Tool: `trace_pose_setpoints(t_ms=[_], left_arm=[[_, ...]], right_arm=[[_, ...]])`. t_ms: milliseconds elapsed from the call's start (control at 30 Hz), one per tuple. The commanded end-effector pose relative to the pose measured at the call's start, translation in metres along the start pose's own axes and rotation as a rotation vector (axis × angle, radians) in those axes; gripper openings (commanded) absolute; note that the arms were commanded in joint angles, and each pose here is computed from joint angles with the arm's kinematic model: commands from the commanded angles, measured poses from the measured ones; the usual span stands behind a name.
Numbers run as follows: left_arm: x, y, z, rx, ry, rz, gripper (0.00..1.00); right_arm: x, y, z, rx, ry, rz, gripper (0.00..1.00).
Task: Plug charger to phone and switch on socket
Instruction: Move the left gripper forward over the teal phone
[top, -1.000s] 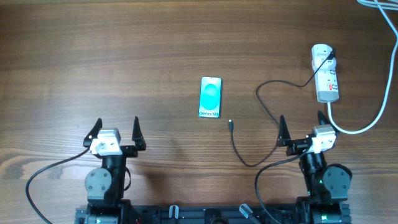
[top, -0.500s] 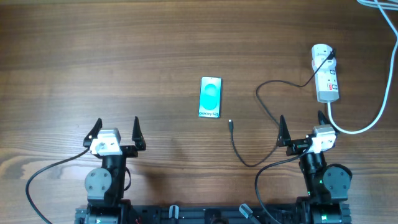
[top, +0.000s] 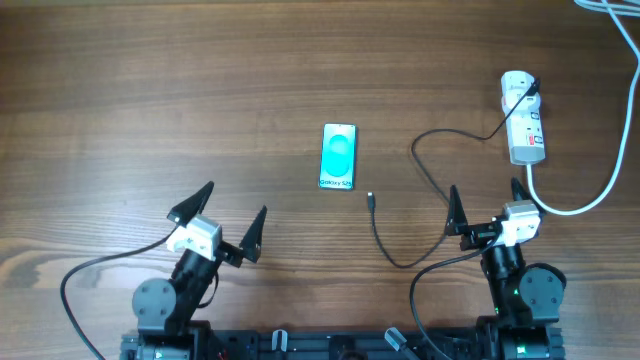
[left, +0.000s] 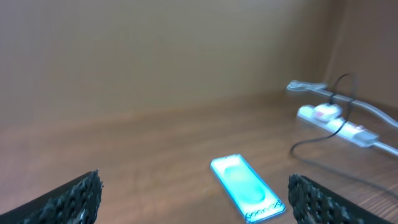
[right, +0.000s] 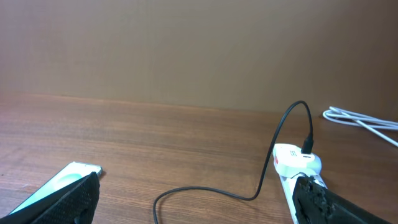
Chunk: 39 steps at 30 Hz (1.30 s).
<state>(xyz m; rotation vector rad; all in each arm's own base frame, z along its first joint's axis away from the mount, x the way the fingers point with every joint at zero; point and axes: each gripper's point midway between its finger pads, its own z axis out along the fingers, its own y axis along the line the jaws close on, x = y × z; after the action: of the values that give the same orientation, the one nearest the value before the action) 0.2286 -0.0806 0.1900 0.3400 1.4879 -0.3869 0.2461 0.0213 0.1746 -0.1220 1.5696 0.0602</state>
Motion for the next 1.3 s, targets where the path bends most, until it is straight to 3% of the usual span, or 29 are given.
trace_pose_setpoints(t_ms=[0, 100, 233, 300, 400, 500, 567, 767, 967, 1033, 1167, 1267], left_arm=[[-0.045, -0.014, -0.005, 0.065, -0.183, 0.102, 1.0], [-0.104, 0.002, -0.022, -0.057, -0.413, 0.084, 1.0], [-0.13, 0.018, -0.023, -0.141, -0.389, -0.031, 1.0], [-0.123, 0.039, -0.013, -0.247, -0.211, -0.167, 1.0], [-0.118, 0.045, 0.009, -0.266, 0.045, -0.209, 1.0], [-0.124, 0.022, 0.04, -0.083, 0.199, -0.284, 1.0], [-0.107, -0.001, 0.059, 0.093, 0.314, -0.358, 1.0], [-0.085, 0.013, 0.108, 0.072, 0.449, -0.535, 1.0], [-0.076, 0.031, 0.146, -0.236, 0.739, -0.453, 1.0], [-0.063, 0.025, 0.154, -0.324, 0.935, -0.39, 1.0], [-0.015, -0.003, 0.175, -0.32, 1.25, -0.322, 1.0], [0.028, -0.04, 0.192, -0.209, 1.35, -0.351, 1.0]], right_arm=[[0.0, 0.003, 0.0, -0.015, -0.004, -0.006, 1.0], [0.0, 0.003, 0.0, -0.015, -0.004, -0.006, 1.0], [0.0, 0.003, 0.0, -0.015, -0.004, -0.007, 1.0], [0.0, 0.003, 0.0, -0.015, -0.004, -0.007, 1.0], [0.0, 0.003, 0.0, -0.015, -0.004, -0.006, 1.0], [0.0, 0.003, 0.0, -0.015, -0.004, -0.006, 1.0], [0.0, 0.003, 0.0, -0.015, -0.004, -0.006, 1.0], [0.0, 0.003, 0.0, -0.015, -0.004, -0.006, 1.0], [0.0, 0.003, 0.0, -0.015, -0.004, -0.006, 1.0], [0.0, 0.003, 0.0, -0.015, -0.004, -0.006, 1.0], [0.0, 0.003, 0.0, -0.015, -0.004, -0.006, 1.0], [0.0, 0.003, 0.0, -0.015, -0.004, -0.006, 1.0]])
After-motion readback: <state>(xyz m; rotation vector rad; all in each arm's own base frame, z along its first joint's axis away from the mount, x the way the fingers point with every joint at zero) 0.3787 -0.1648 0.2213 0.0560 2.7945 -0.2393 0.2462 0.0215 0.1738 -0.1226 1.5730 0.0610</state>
